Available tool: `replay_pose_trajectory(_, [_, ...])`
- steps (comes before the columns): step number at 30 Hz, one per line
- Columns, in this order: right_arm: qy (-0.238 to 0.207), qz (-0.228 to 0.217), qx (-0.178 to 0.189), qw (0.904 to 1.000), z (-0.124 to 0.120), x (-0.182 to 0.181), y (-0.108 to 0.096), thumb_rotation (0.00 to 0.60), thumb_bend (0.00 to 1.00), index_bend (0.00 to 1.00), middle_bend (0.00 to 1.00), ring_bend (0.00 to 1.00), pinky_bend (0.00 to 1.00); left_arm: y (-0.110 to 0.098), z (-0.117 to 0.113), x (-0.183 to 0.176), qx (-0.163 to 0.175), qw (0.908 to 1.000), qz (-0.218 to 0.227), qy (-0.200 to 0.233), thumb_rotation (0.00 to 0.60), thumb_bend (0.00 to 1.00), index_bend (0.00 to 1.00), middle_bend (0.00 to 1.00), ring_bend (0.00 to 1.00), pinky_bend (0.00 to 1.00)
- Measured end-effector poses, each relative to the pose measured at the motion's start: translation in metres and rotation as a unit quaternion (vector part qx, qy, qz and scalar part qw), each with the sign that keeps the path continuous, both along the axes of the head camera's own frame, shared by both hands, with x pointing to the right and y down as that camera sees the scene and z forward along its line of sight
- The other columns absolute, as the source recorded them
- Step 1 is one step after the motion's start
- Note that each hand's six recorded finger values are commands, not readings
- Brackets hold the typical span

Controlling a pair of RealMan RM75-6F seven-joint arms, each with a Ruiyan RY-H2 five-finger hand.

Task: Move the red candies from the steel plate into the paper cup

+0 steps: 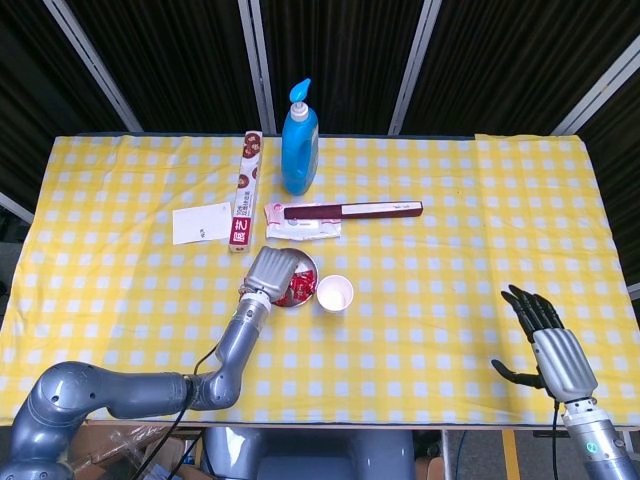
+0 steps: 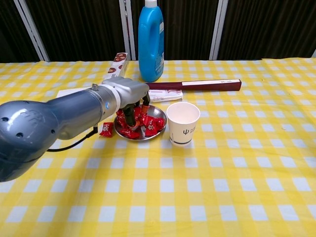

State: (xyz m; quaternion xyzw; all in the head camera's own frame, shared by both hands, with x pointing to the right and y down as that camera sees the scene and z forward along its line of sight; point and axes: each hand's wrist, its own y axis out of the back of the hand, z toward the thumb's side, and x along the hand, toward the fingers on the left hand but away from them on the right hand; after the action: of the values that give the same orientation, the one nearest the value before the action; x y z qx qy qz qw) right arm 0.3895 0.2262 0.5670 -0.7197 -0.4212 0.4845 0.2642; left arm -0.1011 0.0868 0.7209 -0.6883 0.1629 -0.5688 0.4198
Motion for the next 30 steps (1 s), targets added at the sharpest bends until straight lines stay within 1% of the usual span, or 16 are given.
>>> replay_pose_trajectory(10, [0.0, 0.0, -0.001, 1.0, 0.0, 0.0, 0.0, 0.6, 0.28, 0.0, 0.0, 0.0, 0.0, -0.02, -0.034, 0.002, 0.026, 0.9992, -0.008, 0.03, 0.6, 0.49, 0.58, 0.68, 0.86, 0.92])
replay_pose_trajectory(18, [-0.001, 0.001, 0.001, 1.0, 0.0, 0.0, 0.0, 0.6, 0.28, 0.0, 0.0, 0.0, 0.0, -0.028, -0.068, 0.019, 0.04, 0.9974, 0.007, 0.06, 0.6, 0.49, 0.58, 0.68, 0.86, 0.92])
replay_pose_trajectory(20, [-0.001, 0.001, 0.001, 1.0, 0.0, 0.0, -0.001, 0.6, 0.28, 0.0, 0.0, 0.0, 0.0, -0.028, -0.077, 0.028, 0.042, 0.9967, 0.016, 0.068, 0.6, 0.49, 0.58, 0.68, 0.86, 0.92])
replay_pose_trajectory(23, [-0.001, 0.001, 0.001, 1.0, -0.001, 0.0, -0.001, 0.6, 0.28, 0.0, 0.0, 0.0, 0.0, -0.027, -0.083, 0.038, 0.04, 0.9964, 0.028, 0.069, 0.6, 0.49, 0.58, 0.68, 0.86, 0.92])
replay_pose_trajectory(30, [-0.004, 0.003, 0.003, 1.0, -0.001, 0.0, -0.001, 0.6, 0.28, 0.0, 0.0, 0.0, 0.0, -0.018, -0.088, 0.062, 0.025, 0.9963, 0.063, 0.053, 0.6, 0.49, 0.57, 0.68, 0.86, 0.92])
